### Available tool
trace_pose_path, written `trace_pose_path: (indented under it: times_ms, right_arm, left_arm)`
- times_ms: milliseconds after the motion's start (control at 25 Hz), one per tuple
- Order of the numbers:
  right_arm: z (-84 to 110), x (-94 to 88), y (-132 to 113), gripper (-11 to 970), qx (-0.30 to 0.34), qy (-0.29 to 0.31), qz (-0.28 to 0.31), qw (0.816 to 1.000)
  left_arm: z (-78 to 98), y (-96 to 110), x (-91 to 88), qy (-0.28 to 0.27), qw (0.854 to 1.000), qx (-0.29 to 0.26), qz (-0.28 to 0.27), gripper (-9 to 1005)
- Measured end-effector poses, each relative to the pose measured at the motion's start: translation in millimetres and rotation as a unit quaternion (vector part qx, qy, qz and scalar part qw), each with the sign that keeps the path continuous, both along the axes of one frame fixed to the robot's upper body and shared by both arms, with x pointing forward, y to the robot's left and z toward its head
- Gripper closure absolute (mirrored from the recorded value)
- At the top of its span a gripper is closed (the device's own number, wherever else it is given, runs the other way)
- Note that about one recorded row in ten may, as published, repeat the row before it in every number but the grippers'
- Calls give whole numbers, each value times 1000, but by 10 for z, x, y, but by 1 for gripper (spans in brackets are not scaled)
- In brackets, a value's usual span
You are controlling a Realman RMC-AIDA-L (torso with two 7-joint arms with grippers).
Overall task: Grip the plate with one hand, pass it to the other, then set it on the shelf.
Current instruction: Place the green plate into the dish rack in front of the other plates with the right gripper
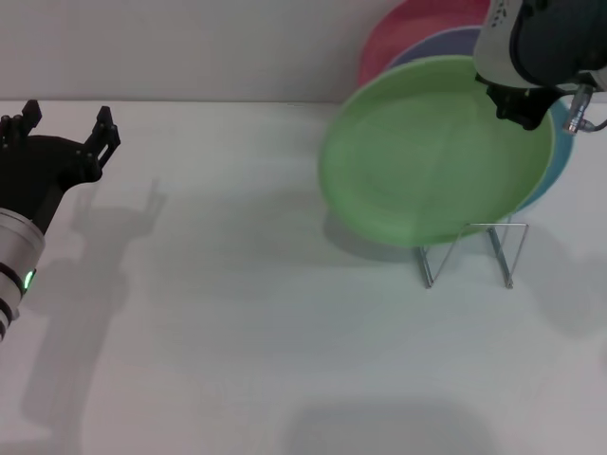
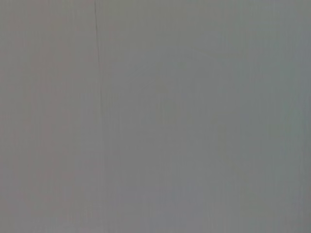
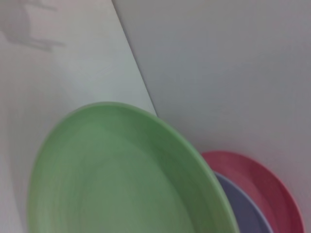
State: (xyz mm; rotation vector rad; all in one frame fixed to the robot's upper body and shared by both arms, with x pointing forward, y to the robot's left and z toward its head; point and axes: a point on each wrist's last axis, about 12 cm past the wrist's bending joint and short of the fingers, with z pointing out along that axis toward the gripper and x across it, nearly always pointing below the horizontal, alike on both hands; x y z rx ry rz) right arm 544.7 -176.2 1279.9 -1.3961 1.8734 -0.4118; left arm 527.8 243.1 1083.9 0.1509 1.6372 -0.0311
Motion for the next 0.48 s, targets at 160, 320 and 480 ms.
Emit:
trace_pose_path:
  times_ms: [160,320,480]
  right_arm:
    - [-6,1,-38,905,-4,0,-2,1000]
    - [-10,2,-75,906,-8,-1,-2,1000]
    - [-14,6,-124,907,-10,-1,-7,1000]
  left_arm:
    - [8,-17,14,-1,1000,0,-3,175]
    - [9,-28,27,0,1000,1,-5,175]
    - [7,-30,31,1,1000,1,-6,175]
